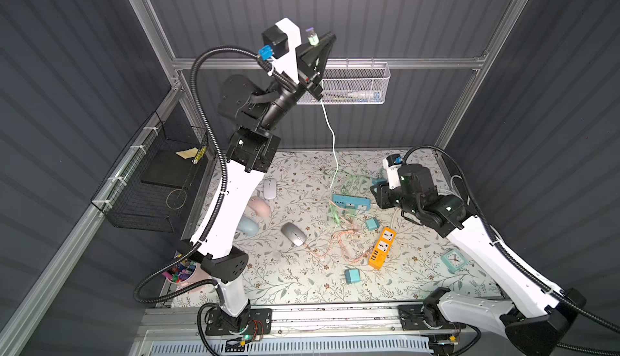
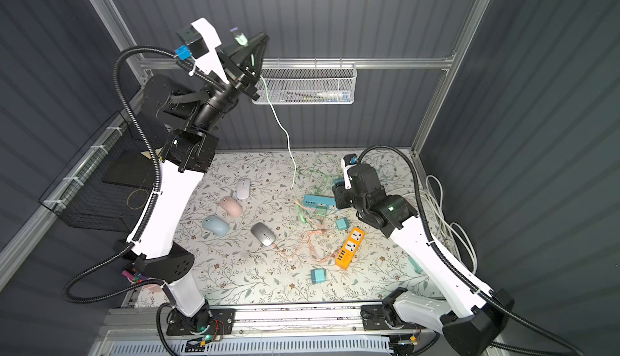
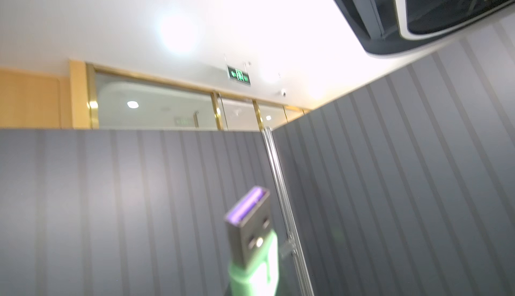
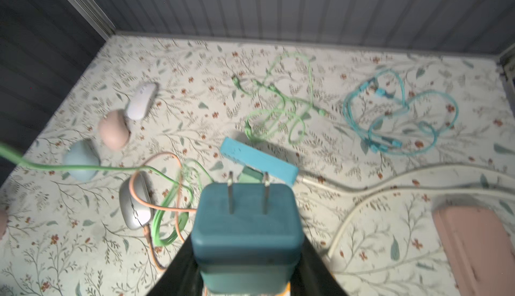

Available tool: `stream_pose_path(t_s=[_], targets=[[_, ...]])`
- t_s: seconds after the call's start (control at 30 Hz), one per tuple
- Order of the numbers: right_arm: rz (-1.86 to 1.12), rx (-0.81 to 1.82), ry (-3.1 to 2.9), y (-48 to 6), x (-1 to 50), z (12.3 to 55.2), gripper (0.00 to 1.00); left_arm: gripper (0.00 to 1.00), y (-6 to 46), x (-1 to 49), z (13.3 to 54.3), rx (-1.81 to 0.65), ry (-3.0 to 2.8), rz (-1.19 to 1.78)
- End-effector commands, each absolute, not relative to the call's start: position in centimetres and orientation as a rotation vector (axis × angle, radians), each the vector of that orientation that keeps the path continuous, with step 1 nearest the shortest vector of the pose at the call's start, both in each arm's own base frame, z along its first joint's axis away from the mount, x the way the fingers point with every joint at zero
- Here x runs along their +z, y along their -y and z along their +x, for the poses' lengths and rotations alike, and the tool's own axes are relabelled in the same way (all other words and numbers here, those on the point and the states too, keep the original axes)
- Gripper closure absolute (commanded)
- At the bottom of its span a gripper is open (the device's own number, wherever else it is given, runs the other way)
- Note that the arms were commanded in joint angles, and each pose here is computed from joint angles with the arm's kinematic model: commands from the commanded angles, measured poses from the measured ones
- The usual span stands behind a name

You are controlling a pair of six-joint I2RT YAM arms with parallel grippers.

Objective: Unplug the wireless mouse
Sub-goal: Place the mouse at the center of the board.

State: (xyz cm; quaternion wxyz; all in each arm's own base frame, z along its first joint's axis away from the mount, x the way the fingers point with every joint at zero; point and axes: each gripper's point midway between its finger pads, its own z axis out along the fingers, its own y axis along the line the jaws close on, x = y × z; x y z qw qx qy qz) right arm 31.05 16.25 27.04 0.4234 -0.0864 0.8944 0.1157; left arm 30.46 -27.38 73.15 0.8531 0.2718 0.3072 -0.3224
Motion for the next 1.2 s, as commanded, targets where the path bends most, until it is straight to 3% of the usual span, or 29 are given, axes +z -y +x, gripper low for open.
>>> stream_pose_path(t_s=[0.0,0.2,0.33,0.47,0.97,1.07,1.1,1.17], targets=[[-0.125,0.175,-2.385,-14.2,22.0,30.8,0.72,1.0,26.6,74.0,31.8,-0.668,-0.535,0.492],[-0.008,0.221,-2.653,-13.7,11.8,31.4,0.73,1.0,24.9,76.4,29.6,-0.615,-0.394,0.477],[0.116,0.206,-2.738,-12.9,7.6,33.4,0.76,1.0,24.8,75.8,29.4,-0.464,-0.329,0.504],[0.162,0.15,-2.748,-12.5,6.3,35.7,0.74,1.0,25.0,75.0,31.6,-0.32,-0.315,0.528],[0.319,-0.015,-2.752,-8.5,4.5,37.1,0.72,1.0,17.9,76.8,32.0,-0.358,-0.176,0.297],[0.312,0.007,-2.778,-8.8,3.8,37.0,0.67,1.0,17.6,76.8,31.6,-0.386,-0.156,0.286],[0.31,0.022,-2.778,-9.0,3.7,37.0,0.61,1.0,17.6,76.9,31.3,-0.389,-0.149,0.291],[0.291,0.068,-2.761,-9.4,4.4,36.8,0.4,1.0,17.3,77.3,30.6,-0.397,-0.129,0.282]])
